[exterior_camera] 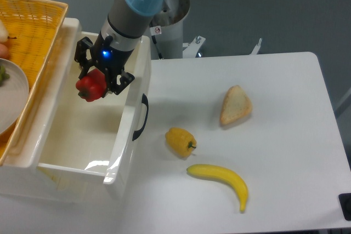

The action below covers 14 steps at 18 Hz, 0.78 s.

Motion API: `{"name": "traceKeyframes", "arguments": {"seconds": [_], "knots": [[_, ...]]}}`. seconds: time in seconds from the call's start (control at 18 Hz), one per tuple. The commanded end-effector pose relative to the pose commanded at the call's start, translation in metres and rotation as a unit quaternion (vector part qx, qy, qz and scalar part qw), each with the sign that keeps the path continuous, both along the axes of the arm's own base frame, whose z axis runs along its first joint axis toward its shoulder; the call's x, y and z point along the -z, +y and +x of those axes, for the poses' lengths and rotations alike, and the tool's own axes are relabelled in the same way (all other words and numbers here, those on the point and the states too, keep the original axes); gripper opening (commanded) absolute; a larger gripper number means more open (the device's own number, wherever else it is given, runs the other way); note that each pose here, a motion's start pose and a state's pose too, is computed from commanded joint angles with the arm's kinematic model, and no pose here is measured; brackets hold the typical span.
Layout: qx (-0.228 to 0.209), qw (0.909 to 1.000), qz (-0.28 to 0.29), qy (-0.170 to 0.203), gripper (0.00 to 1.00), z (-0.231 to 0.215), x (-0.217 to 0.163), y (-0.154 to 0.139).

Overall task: Place the red pepper in the upper white drawer
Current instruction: 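Lower the red pepper into the drawer and hold it steady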

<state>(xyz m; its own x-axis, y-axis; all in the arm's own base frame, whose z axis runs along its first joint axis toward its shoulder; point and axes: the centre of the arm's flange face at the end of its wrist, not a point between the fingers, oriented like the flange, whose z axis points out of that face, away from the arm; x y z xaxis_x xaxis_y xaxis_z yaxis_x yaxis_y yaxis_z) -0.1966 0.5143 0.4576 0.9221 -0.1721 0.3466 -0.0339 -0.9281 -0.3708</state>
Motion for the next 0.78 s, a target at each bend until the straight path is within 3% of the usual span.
{"name": "traceKeyframes", "arguments": {"seconds": [0.78], "knots": [[0.019, 0.9996, -0.020, 0.002, 0.40, 0.015, 0.016, 0.010]]}}
